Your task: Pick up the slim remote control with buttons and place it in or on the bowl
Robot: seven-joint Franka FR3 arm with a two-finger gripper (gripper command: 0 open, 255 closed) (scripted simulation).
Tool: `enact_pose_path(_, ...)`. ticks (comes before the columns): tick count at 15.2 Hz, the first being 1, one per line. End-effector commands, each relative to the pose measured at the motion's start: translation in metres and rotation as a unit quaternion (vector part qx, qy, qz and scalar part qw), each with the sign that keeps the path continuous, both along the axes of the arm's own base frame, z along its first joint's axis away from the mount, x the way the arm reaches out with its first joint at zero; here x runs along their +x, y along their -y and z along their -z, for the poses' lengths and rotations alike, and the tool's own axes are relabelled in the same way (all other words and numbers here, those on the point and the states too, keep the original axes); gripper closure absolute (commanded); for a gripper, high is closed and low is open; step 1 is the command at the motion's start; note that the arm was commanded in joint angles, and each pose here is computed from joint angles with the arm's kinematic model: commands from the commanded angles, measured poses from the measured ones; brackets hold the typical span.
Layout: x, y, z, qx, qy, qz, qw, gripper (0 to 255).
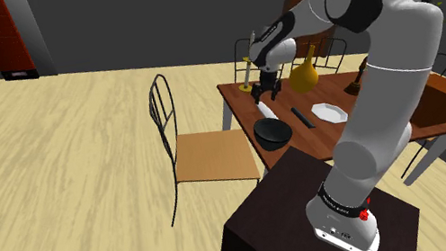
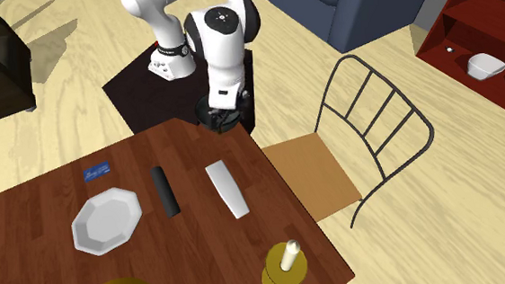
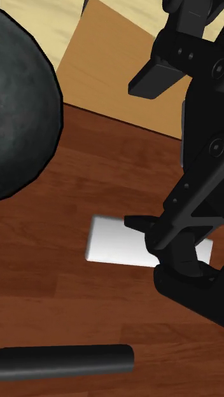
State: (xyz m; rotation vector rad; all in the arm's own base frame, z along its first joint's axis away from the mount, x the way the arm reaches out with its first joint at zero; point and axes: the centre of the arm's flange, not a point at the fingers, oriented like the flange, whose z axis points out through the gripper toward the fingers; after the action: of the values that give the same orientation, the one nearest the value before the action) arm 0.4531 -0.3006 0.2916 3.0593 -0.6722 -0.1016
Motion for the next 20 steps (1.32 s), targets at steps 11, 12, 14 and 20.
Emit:
enact_pose_path(11, 0.035, 0.122, 0.092, -0.006, 0.024, 0.069, 0.9973, 0)
enact_pose_path(12, 0.038, 0.133, 0.1, -0.007, 0.026, 0.075, 0.9969, 0)
enact_pose_path(14, 0.039, 0.14, 0.11, -0.007, 0.027, 0.078, 0.9965, 0)
enact_pose_path(20, 0.039, 0.14, 0.142, -0.007, 0.027, 0.078, 0.9965, 0)
